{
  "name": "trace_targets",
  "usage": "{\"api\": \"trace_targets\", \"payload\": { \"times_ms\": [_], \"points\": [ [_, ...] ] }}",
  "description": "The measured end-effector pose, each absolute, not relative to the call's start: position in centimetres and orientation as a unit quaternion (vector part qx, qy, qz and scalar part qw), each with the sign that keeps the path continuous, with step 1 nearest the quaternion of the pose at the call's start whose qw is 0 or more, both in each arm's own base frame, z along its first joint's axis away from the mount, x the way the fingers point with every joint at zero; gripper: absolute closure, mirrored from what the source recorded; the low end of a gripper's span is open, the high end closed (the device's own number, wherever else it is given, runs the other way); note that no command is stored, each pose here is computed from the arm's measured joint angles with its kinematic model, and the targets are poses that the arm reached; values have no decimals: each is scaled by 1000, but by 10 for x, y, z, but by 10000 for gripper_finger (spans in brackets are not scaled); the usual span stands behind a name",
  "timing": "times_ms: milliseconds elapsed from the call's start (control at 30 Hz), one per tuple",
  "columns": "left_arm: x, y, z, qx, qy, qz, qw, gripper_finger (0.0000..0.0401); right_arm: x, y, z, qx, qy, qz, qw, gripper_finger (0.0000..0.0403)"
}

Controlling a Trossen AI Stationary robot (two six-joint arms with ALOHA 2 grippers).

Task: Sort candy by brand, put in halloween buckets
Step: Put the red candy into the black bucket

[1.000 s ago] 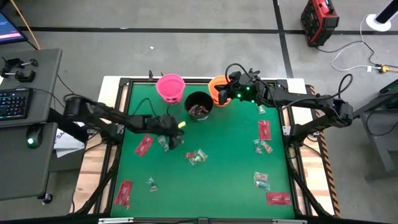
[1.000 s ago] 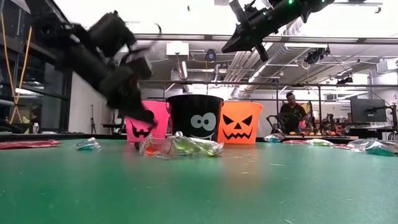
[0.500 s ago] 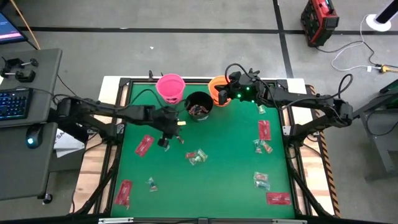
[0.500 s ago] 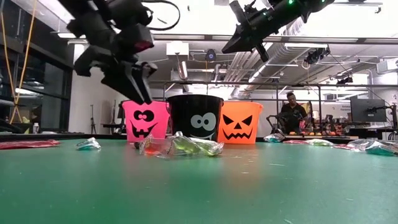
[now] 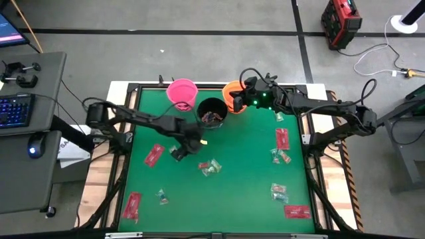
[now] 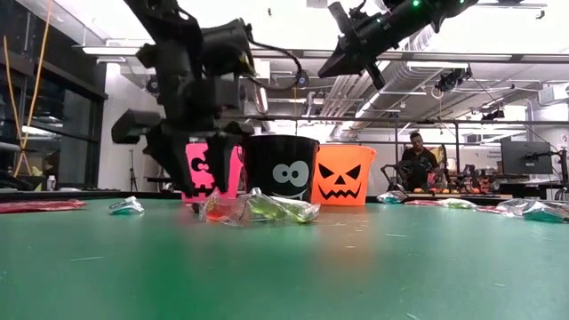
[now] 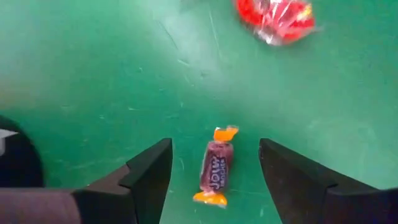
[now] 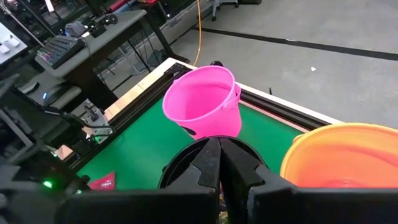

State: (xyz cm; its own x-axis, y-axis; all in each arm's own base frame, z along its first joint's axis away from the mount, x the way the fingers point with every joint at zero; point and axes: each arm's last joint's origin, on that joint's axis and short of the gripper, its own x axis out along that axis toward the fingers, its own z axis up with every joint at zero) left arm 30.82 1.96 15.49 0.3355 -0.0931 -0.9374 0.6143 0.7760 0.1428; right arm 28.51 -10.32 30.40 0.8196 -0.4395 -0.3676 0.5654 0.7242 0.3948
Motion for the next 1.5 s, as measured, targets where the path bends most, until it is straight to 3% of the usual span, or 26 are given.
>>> {"api": "trace_targets", "payload": {
  "times_ms": [367, 467, 567, 633, 800, 1133, 1500],
  "points": [
    [313, 21, 122, 246, 565, -270, 740, 187, 284, -102, 301, 255, 142, -268, 918, 403],
    [312, 20, 120, 240, 570, -275, 736, 238, 284, -102, 301, 256, 145, -263, 919, 403],
    [311, 21, 119, 228, 573, -273, 739, 336, 284, -102, 300, 257, 147, -260, 919, 403],
    [312, 25, 119, 207, 576, -259, 747, 376, 284, -102, 300, 257, 147, -260, 919, 403],
    [311, 34, 123, 176, 571, -228, 768, 385, 284, -102, 300, 258, 148, -258, 919, 403],
    [304, 50, 170, 161, 507, -169, 830, 400, 284, -101, 300, 259, 148, -255, 920, 403],
    [288, 69, 256, 120, 317, -67, 938, 399, 284, -102, 301, 259, 146, -254, 920, 403]
  ]
}}
